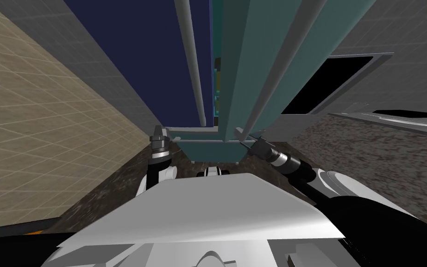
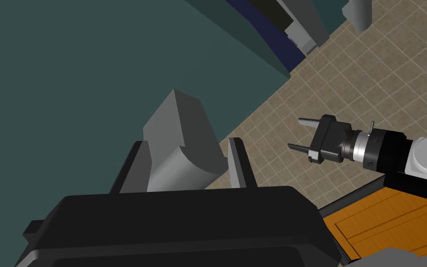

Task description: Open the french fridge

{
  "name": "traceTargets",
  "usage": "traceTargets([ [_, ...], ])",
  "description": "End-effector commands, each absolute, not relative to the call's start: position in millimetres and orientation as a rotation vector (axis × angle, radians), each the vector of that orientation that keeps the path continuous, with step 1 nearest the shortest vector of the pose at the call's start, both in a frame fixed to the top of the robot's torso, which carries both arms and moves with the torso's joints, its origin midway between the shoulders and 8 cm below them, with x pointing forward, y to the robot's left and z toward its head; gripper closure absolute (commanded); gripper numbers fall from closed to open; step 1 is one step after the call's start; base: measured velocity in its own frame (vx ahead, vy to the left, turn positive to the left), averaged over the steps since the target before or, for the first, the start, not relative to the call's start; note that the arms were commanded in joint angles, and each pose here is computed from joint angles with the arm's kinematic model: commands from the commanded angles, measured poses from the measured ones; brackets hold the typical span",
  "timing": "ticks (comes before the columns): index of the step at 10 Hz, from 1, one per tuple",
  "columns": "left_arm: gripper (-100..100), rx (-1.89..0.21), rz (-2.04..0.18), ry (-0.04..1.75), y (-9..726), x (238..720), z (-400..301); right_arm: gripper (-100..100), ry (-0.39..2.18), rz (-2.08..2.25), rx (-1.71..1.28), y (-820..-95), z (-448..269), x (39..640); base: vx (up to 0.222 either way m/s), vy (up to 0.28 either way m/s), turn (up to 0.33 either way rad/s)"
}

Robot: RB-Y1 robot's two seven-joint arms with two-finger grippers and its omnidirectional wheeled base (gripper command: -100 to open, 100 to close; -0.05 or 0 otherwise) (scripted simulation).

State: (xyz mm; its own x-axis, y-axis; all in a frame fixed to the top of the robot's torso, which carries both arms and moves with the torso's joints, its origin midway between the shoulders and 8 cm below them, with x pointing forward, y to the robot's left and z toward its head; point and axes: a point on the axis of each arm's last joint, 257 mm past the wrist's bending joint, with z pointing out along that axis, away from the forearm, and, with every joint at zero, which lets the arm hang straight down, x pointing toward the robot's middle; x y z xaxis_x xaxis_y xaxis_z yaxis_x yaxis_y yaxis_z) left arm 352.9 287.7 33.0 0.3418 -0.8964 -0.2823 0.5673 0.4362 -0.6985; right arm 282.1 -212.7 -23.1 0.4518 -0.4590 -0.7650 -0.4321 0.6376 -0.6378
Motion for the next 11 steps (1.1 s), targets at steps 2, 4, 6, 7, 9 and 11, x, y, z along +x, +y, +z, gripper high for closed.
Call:
traceTargets([
  [2, 0, -0.538, -1.013, 0.714, 288, 353, 33, 100, 1.093, 0.057, -0.989, -189, -19, 269, -0.111, -0.193, 0.09],
  [4, 0, -0.538, -1.013, 0.714, 288, 353, 33, 100, 1.06, 0.105, -1.021, -176, -18, 261, -0.128, -0.197, 0.12],
  [6, 0, -0.538, -1.013, 0.714, 288, 353, 33, 100, 1.026, 0.151, -1.052, -163, -17, 251, -0.104, -0.238, 0.116],
  [7, 0, -0.538, -1.013, 0.714, 288, 353, 33, 100, 1.009, 0.175, -1.068, -157, -16, 246, -0.109, -0.273, 0.11],
  [9, 0, -0.538, -1.013, 0.714, 288, 353, 33, 100, 1.016, 0.183, -1.075, -156, -21, 245, -0.078, -0.175, 0.059],
  [11, 0, -0.538, -1.013, 0.714, 288, 353, 33, 100, 0.983, 0.236, -1.11, -145, -21, 233, -0.055, -0.22, 0.122],
])
